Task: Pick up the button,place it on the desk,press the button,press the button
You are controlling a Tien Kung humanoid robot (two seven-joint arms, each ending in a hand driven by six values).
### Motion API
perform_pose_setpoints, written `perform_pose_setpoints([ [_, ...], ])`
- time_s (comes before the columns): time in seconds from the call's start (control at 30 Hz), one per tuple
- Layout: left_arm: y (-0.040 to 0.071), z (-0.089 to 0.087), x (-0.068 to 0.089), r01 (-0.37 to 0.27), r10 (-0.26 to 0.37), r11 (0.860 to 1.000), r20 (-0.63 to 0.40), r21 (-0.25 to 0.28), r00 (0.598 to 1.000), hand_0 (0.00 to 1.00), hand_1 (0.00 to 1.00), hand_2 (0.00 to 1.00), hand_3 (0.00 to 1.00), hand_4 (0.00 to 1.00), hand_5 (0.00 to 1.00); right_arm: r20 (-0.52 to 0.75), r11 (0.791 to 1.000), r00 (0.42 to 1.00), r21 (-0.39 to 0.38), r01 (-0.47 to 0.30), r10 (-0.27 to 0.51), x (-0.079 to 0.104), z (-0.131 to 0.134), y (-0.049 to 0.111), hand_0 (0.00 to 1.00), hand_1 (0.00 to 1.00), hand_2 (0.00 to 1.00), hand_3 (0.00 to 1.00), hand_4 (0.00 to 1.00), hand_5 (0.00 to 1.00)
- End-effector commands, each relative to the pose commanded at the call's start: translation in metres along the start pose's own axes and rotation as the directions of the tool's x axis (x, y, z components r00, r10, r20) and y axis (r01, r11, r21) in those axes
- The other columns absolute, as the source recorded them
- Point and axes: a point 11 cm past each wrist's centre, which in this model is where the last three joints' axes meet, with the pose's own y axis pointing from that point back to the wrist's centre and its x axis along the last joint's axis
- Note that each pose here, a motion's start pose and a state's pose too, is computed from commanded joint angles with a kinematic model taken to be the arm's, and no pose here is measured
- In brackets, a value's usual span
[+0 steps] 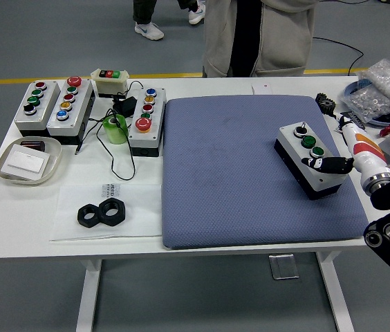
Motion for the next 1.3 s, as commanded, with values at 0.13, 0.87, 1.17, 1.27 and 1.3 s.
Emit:
perform_pose_setpoints([
  [0.13,0.000,0.000,0.000,0.000,0.000,1.000,-0.001,-0.001,1.000,0.746,0.829,0.873,0.831,0.636,0.998,0.021,1.000,1.000,0.005,-0.002,0.002,0.002,-0.004,0.001,0.998,0.927,0.979,0.959,0.998,0.278],
  [0.87,0.000,0.003,0.000,0.000,0.000,1.000,-0.010,-0.005,1.000,0.740,0.828,0.874,0.832,0.639,0.998,-0.029,0.994,0.997,-0.090,0.065,-0.068,-0.028,0.000,-0.016,0.998,0.920,0.979,0.949,0.998,0.312],
  [1.17,0.000,0.003,0.000,-0.001,0.001,1.000,-0.011,-0.006,1.000,0.737,0.827,0.875,0.833,0.640,0.998,-0.074,0.989,0.993,-0.123,0.080,-0.089,-0.025,-0.007,-0.028,0.980,0.871,0.921,0.910,0.998,0.306],
  [1.27,0.000,0.004,0.000,-0.001,0.001,1.000,-0.011,-0.008,1.000,0.737,0.827,0.875,0.833,0.640,0.998,-0.084,0.987,0.992,-0.137,0.084,-0.096,-0.024,-0.007,-0.032,0.980,0.871,0.921,0.910,0.998,0.306],
  [1.3,0.000,0.004,0.000,-0.001,0.001,1.000,-0.012,-0.008,1.000,0.736,0.827,0.875,0.833,0.639,0.998,-0.085,0.986,0.991,-0.145,0.086,-0.099,-0.024,-0.006,-0.033,0.952,0.807,0.847,0.893,0.998,0.304],
])
